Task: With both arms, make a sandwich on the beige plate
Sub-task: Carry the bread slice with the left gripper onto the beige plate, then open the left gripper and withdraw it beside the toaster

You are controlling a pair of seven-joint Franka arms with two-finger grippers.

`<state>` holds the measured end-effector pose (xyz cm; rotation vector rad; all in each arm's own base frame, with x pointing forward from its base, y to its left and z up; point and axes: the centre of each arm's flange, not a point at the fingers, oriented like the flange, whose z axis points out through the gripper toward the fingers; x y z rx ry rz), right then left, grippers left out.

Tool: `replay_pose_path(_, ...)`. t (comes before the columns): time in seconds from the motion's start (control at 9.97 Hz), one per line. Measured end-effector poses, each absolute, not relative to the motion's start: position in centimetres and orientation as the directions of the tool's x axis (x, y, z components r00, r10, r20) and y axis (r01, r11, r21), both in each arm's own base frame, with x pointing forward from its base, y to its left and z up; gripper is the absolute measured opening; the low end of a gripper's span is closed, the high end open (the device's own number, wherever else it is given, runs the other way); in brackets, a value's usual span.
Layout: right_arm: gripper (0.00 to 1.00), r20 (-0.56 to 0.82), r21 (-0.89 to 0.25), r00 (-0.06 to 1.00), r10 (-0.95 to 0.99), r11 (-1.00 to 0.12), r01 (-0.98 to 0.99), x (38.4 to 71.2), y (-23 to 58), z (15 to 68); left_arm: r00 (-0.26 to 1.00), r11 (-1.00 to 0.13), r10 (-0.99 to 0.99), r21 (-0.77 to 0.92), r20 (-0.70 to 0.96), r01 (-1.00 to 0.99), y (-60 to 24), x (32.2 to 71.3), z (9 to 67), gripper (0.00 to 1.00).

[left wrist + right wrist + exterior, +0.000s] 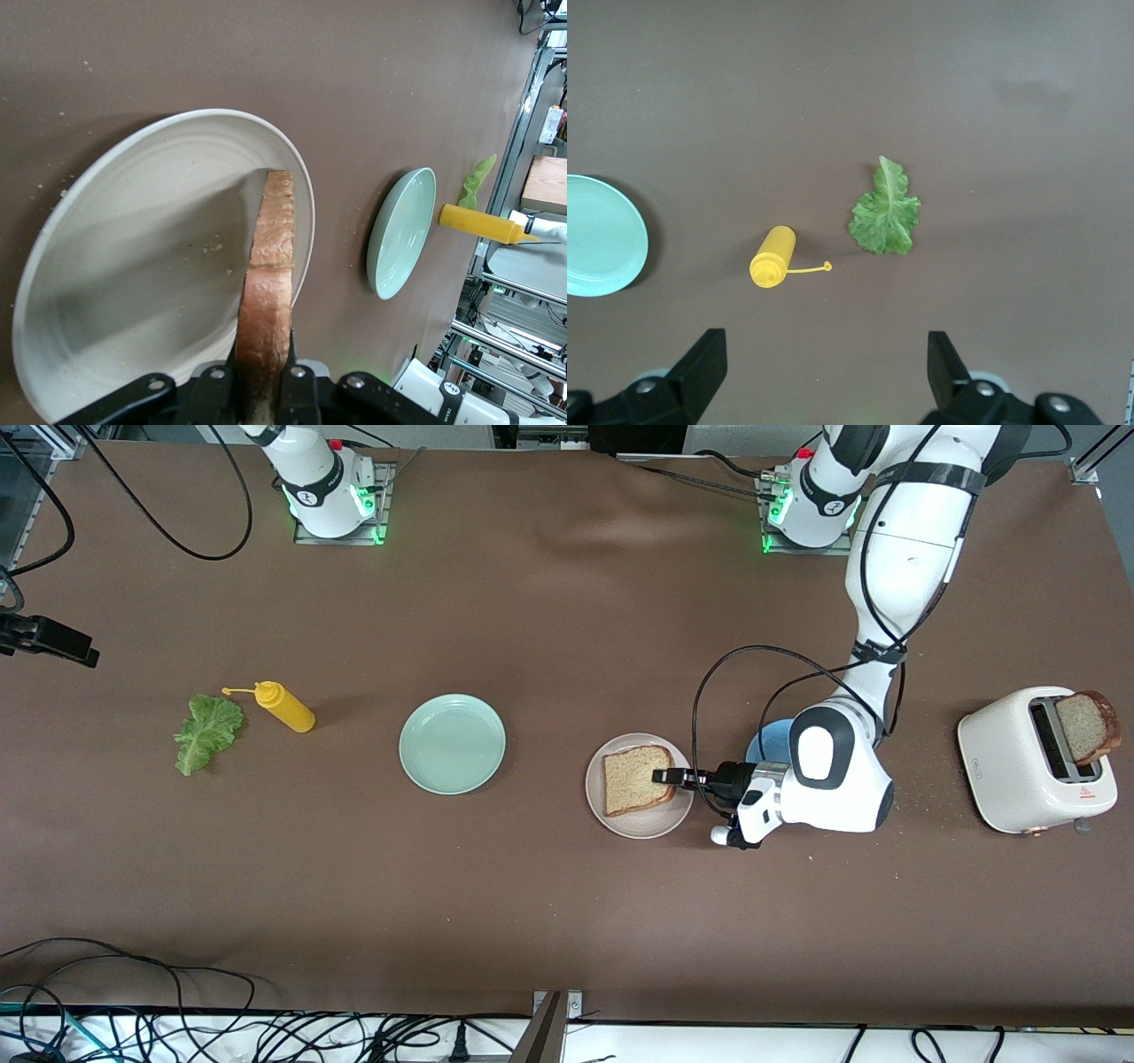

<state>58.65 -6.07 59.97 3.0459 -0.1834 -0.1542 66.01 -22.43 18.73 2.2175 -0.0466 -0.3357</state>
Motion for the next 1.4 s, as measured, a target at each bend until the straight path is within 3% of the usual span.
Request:
replay_pose_path(0.2,1.0,-0.095,0.092,0.988,-0.124,-0.989,-0.115,58.7,-6.1,60.0,0.961,-0.65,-0.17,0.758,-0.218,0.057,-22.0,65.9,18.4,0.44)
replay_pose_path(0.5,1.0,-0.095,0.092,0.988,-0.124,-0.989,-0.115,58.7,-6.1,60.0,0.959,-0.701,-0.173,0.712,-0.222,0.038,-20.7,66.2,18.4,0.91)
replay_pose_path(0.6,1.0,-0.095,0.092,0.988,-0.124,-0.989,-0.115,58.7,-6.1,60.0,0.96,-0.724,-0.137,0.686,-0.244,0.071,-20.1,66.7,19.2,1.0)
replay_pose_path(1.0,1.0,-0.095,0.092,0.988,-0.124,-0.989,-0.116,58.6,-6.1,60.0,0.979,-0.862,-0.055,0.504,-0.198,0.054,-18.3,69.0,29.4,1.0)
replay_pose_path(1.4,1.0,-0.096,0.092,0.988,-0.125,-0.989,-0.116,58.6,-6.1,60.0,0.982,-0.954,-0.028,0.299,-0.186,0.03,-6.9,69.3,35.2,1.0)
